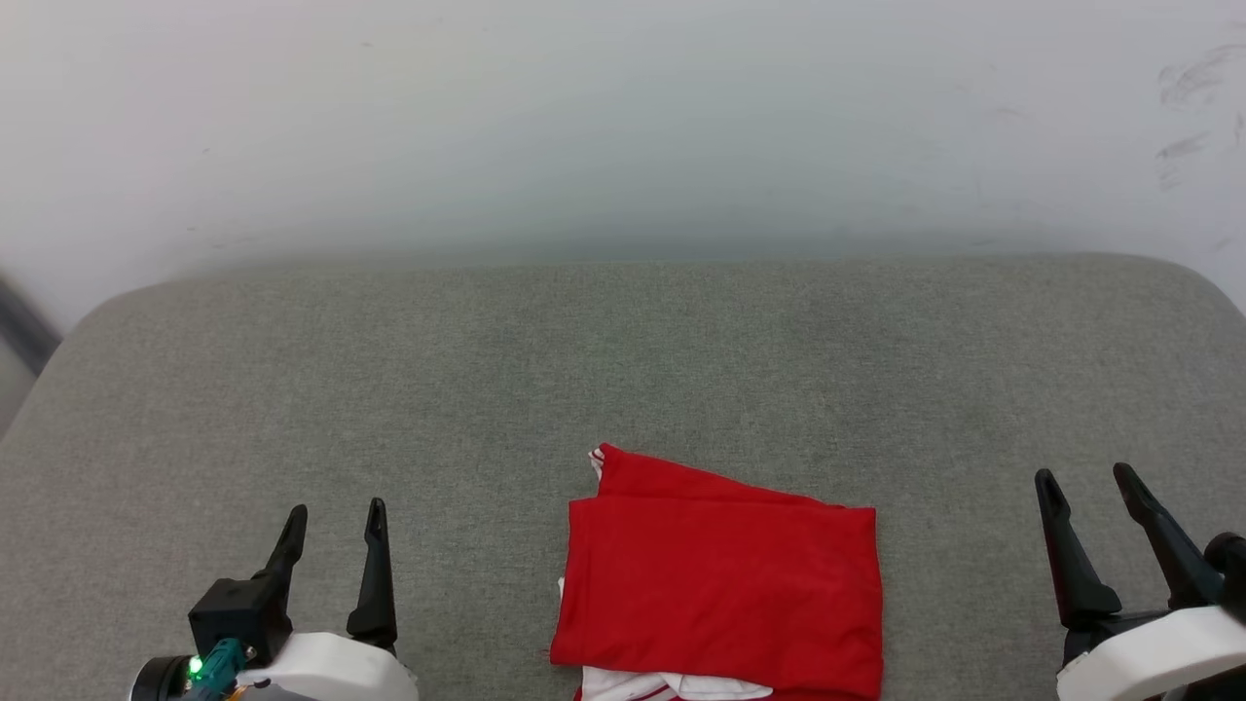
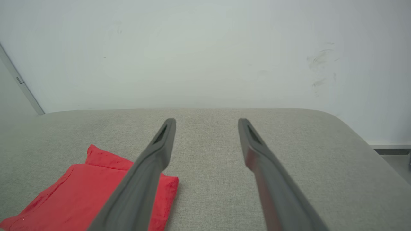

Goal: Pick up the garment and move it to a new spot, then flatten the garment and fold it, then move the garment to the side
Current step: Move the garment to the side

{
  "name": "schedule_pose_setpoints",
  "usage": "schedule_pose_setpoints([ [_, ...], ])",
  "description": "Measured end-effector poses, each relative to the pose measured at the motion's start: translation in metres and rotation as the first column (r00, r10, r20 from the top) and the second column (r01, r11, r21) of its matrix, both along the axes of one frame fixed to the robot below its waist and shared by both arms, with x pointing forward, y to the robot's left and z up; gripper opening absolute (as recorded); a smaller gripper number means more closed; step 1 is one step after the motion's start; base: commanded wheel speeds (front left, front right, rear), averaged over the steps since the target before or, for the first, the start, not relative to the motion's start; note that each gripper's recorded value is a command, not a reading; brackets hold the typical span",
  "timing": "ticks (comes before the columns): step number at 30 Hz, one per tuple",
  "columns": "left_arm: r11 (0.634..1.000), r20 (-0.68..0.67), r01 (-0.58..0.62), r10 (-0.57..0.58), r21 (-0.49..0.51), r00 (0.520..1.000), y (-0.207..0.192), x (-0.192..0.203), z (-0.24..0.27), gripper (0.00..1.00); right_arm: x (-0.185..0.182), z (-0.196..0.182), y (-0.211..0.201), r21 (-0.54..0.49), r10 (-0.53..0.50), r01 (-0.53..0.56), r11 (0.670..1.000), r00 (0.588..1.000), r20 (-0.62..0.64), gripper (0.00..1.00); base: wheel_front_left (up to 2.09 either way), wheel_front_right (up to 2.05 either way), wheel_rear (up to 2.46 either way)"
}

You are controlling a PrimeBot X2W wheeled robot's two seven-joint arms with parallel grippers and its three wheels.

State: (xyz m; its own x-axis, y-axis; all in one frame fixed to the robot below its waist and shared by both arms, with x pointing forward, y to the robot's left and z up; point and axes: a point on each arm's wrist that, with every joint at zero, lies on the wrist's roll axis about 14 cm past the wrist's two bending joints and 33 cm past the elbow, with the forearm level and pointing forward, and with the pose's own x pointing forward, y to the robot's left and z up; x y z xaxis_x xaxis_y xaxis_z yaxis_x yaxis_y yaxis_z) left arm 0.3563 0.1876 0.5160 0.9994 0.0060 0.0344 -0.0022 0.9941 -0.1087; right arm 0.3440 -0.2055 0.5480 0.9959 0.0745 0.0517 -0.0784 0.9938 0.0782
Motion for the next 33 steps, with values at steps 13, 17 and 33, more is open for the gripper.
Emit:
schedule_pose_setpoints([
  [13,1.0,0.032,-0.019,0.019,0.012,0.999,0.005,-0.003,0.007,1.0,-0.013,-0.072,-0.053,0.165,-0.067,0.141,0.976,0.918,-0.39,1.0,0.0,0.0,0.0],
  [17,0.999,0.047,-0.04,0.04,0.003,0.998,0.01,-0.004,0.01,1.0,-0.02,-0.107,-0.055,0.27,0.009,0.174,0.947,0.825,-0.565,1.0,0.0,0.0,0.0],
  [33,0.992,0.037,-0.124,0.124,-0.006,0.992,0.034,0.004,0.001,1.0,-0.004,-0.166,0.077,0.667,0.541,0.133,0.733,0.48,-0.691,1.0,0.0,0.0,0.0],
])
